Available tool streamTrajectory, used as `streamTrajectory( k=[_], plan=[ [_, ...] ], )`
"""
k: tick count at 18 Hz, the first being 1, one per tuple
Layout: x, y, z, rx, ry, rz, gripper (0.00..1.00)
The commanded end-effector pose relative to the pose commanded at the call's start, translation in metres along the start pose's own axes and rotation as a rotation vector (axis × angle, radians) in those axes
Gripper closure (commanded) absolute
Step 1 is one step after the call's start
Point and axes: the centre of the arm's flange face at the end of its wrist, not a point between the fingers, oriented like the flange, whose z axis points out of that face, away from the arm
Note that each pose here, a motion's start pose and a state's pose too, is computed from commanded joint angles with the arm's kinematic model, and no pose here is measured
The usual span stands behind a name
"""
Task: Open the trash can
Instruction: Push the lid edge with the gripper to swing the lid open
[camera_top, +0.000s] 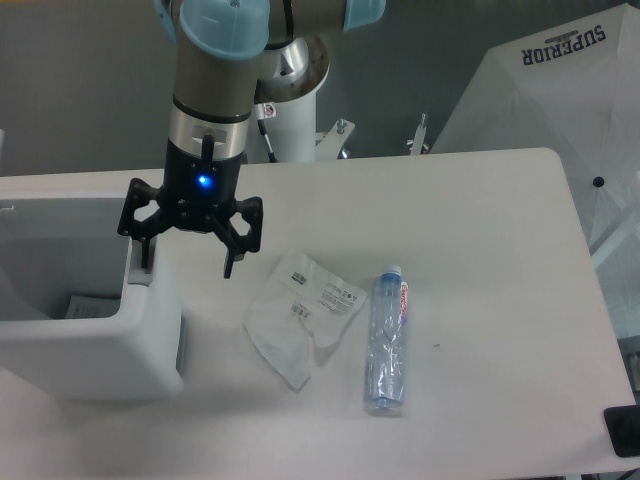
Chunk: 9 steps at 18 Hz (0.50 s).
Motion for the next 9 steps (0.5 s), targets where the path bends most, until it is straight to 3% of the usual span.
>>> streamTrajectory(
  k=[6, 9],
  plan=[
    [-0.017, -0.036, -0.045, 0.12, -0.054, 0.052, 0.0],
    [-0.051, -0.037, -0.061, 0.117, -0.189, 0.072, 0.0]
  ],
)
